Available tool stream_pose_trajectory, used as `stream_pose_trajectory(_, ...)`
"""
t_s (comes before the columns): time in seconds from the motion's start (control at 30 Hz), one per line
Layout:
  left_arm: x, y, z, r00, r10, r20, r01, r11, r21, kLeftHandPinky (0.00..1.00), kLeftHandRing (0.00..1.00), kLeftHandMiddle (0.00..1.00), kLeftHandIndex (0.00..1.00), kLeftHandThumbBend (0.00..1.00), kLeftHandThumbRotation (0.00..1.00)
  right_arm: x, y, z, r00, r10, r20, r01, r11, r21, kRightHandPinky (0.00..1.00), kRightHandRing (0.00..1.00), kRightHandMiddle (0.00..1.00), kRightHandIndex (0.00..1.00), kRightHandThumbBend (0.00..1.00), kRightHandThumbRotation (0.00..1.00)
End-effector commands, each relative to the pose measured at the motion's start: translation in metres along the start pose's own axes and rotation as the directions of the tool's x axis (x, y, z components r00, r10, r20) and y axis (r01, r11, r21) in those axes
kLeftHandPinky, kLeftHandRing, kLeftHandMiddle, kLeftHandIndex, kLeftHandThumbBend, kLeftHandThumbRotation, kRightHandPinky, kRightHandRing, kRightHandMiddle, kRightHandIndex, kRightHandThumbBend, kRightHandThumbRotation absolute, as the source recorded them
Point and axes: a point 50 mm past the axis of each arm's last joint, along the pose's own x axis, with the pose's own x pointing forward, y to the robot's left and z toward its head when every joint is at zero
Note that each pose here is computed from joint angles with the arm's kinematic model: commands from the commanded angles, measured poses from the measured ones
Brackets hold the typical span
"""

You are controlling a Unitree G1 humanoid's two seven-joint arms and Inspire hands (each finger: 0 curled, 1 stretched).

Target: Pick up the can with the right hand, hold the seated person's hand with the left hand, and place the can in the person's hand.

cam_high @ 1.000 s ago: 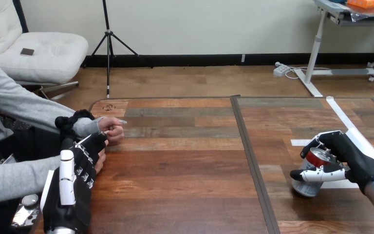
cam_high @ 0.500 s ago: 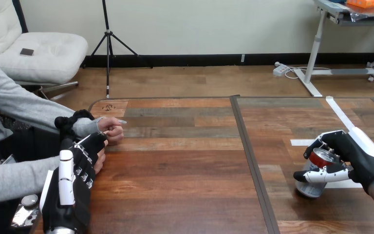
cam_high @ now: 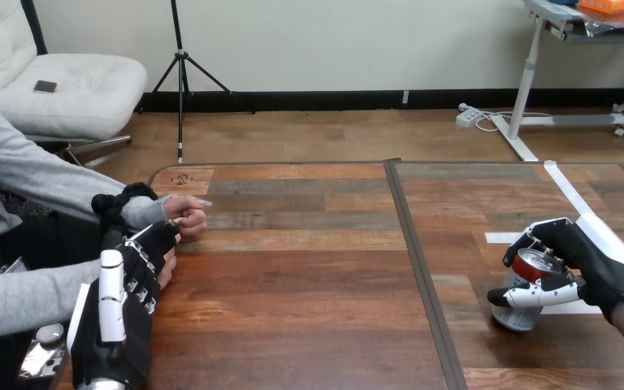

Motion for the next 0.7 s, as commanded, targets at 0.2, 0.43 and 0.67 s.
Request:
stream_pose_trajectory(0.2, 0.018, -0.008, 0.021, 0.993, -0.053, 0.102, 0.051, 0.998, 0.023, 0.99, 0.9, 0.83, 0.71, 0.52, 1.0, 0.011, -0.029, 0.025, 0.991, -0.032, 0.132, 0.04, 0.998, -0.058, 0.36, 0.4, 0.44, 0.46, 0.79, 0.0)
stream_pose_trajectory(0.43, 0.018, -0.008, 0.021, 0.993, -0.058, 0.101, 0.056, 0.998, 0.023, 0.99, 0.9, 0.83, 0.71, 0.51, 1.0, 0.011, -0.03, 0.029, 0.987, -0.021, 0.156, 0.033, 0.997, -0.074, 0.37, 0.4, 0.44, 0.45, 0.79, 0.0)
stream_pose_trajectory(0.67, 0.018, -0.008, 0.021, 0.994, -0.052, 0.1, 0.049, 0.998, 0.034, 0.98, 0.9, 0.83, 0.71, 0.5, 1.0, 0.011, -0.032, 0.035, 0.981, -0.015, 0.195, 0.034, 0.995, -0.093, 0.36, 0.39, 0.43, 0.45, 0.79, 0.0)
